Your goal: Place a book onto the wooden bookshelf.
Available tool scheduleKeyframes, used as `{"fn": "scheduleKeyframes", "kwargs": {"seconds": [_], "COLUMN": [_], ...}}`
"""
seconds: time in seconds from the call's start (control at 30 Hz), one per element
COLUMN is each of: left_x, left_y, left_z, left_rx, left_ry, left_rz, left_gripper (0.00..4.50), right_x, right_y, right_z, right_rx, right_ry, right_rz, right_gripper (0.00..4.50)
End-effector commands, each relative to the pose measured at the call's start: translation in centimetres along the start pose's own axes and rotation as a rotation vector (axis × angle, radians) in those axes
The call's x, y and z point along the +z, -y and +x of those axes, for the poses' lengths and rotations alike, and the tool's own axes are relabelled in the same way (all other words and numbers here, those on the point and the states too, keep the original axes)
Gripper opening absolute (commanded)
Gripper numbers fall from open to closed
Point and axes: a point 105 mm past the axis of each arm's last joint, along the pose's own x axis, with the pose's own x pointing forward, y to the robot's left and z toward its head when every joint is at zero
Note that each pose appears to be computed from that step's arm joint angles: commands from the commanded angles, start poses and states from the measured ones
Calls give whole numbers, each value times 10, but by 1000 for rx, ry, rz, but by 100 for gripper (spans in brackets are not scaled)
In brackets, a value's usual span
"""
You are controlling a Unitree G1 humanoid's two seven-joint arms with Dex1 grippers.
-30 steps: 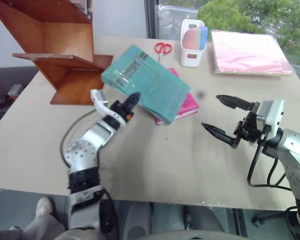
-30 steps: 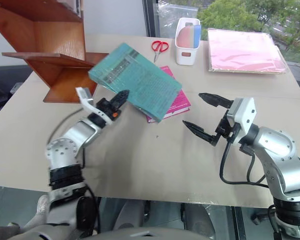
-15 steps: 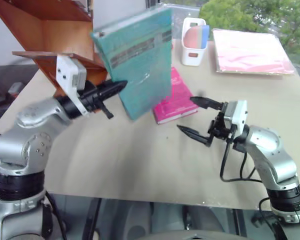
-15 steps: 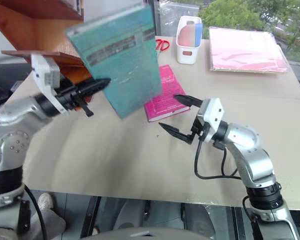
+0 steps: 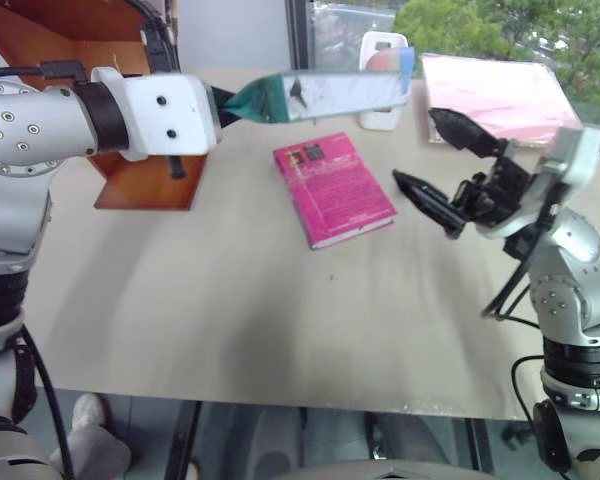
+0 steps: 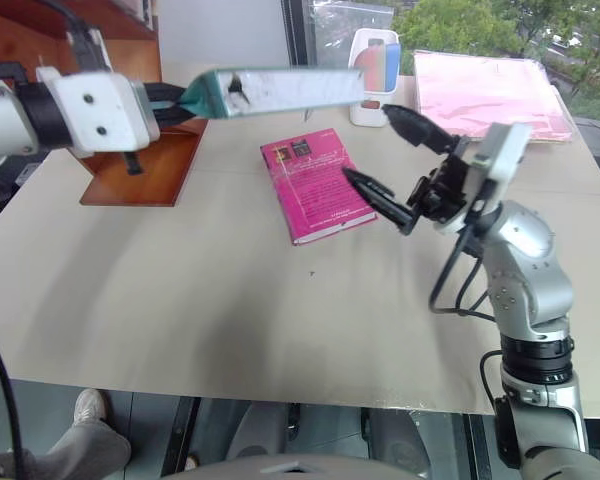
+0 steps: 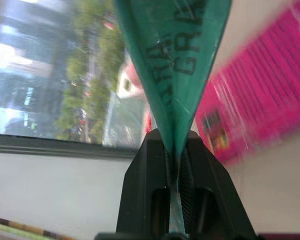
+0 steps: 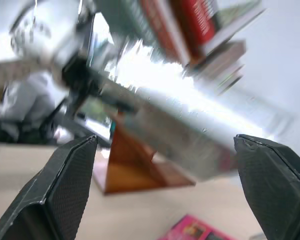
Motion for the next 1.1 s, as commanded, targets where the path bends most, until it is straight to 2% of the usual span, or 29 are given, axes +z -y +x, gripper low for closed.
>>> {"fn": "scheduleKeyframes", "kwargs": {"seconds": [0.03, 0.13, 0.2, 0.37, 0.43, 0.53, 0.7, 0.8, 0.9, 1.1], "left_x": [-13, -25, -25, 5, 8, -1, -35, -71, -99, -143], "left_y": [-19, -24, -37, -60, -69, -75, -60, -47, -36, -11], "left_z": [-24, -36, -47, -48, -50, -58, -81, -103, -112, -112], "left_rx": [-6, -16, 11, 80, 93, 62, -74, -136, -160, -165], "left_ry": [-122, -206, -237, -120, -122, -186, -366, -554, -666, -735], "left_rz": [90, 143, 195, 228, 242, 265, 185, 130, 140, 124], "left_gripper": [2, 2, 2, 2, 2, 2, 2, 2, 2, 2], "right_x": [16, 12, 3, -5, -6, -6, -8, -8, -8, -7], "right_y": [5, 7, 6, 4, 5, 5, 6, 5, 5, 4], "right_z": [0, 3, 6, 17, 20, 23, 24, 27, 29, 39], "right_rx": [-3, -13, -10, -2, 1, 8, 13, 19, 26, 48], "right_ry": [62, 72, 68, 103, 113, 127, 136, 145, 148, 154], "right_rz": [0, 7, 7, 18, 18, 18, 18, 24, 19, 0], "right_gripper": [450, 450, 450, 450, 450, 450, 450, 450, 450, 450]}}
